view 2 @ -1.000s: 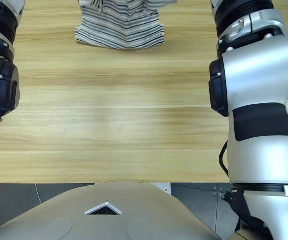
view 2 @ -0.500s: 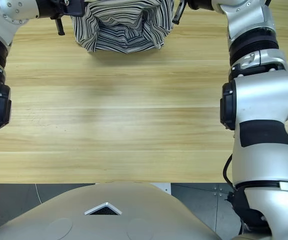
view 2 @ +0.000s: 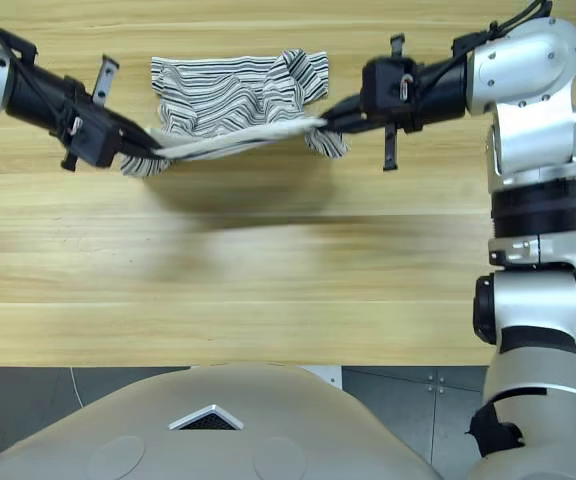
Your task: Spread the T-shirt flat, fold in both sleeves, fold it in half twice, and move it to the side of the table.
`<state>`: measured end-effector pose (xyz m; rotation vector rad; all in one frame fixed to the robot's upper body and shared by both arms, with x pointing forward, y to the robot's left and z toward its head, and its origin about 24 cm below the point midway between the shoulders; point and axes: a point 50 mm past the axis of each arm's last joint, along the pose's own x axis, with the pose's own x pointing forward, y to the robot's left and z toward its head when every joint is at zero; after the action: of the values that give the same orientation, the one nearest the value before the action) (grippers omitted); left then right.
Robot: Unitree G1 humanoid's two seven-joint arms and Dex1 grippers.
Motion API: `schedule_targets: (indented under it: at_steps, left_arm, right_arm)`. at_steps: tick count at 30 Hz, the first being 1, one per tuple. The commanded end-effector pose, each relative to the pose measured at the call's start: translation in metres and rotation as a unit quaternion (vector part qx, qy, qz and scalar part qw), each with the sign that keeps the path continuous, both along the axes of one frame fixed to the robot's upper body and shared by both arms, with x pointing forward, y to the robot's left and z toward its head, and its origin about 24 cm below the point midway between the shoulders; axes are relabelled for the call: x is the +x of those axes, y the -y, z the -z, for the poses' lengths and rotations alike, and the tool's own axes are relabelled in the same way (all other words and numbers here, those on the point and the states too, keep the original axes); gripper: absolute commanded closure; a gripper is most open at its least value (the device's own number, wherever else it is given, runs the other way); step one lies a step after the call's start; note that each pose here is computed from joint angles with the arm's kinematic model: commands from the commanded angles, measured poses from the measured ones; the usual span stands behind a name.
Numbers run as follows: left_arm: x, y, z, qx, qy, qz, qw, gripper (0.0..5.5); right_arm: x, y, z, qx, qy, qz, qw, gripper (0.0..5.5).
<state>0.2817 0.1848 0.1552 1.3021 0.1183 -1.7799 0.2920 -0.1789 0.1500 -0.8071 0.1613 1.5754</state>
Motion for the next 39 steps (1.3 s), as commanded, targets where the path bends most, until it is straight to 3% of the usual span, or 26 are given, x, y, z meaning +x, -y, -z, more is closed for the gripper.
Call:
schedule_targets:
  at_steps: [1,5,10,14,17,21,30,33,36,39]
  left_arm:
    - [-0.046,-0.011,0.014,0.073,-0.077,0.031,0.994,5.39]
    - [-0.070,-0.009,0.026,0.096,-0.126,0.052,0.986,5.39]
    - [-0.076,-0.009,0.033,0.098,-0.164,0.040,0.981,5.39]
    - [-0.073,-0.006,0.035,0.090,-0.175,0.023,0.980,4.86]
    - [-0.075,-0.005,0.031,0.086,-0.173,0.037,0.980,4.85]
    - [-0.074,-0.002,0.022,0.065,-0.176,0.044,0.981,4.85]
    - [-0.069,0.017,-0.010,-0.090,-0.228,0.045,0.968,4.85]
    - [-0.067,0.009,-0.006,-0.063,-0.223,0.027,0.972,4.85]
    - [-0.024,-0.013,0.000,-0.049,-0.141,-0.077,0.986,4.85]
    - [0.001,-0.041,0.022,-0.025,-0.141,-0.163,0.976,4.85]
  right_arm:
    - [-0.040,0.005,0.013,-0.059,-0.092,-0.061,0.992,5.40]
    - [-0.068,0.002,0.035,-0.095,-0.167,-0.095,0.977,5.40]
    - [-0.079,-0.003,0.046,-0.105,-0.219,-0.102,0.965,5.40]
    - [-0.069,-0.004,0.047,-0.102,-0.203,-0.077,0.971,4.84]
    - [-0.073,-0.003,0.042,-0.107,-0.201,-0.102,0.968,4.45]
    - [-0.075,-0.003,0.034,-0.094,-0.215,-0.117,0.965,4.45]
    - [-0.031,-0.012,0.053,-0.038,-0.125,-0.015,0.991,4.45]
    - [-0.030,-0.012,0.054,-0.033,-0.120,-0.016,0.992,4.45]
    - [-0.030,-0.013,0.060,-0.036,-0.115,-0.013,0.993,4.45]
    - [-0.031,-0.013,0.065,-0.040,-0.124,-0.012,0.991,4.45]
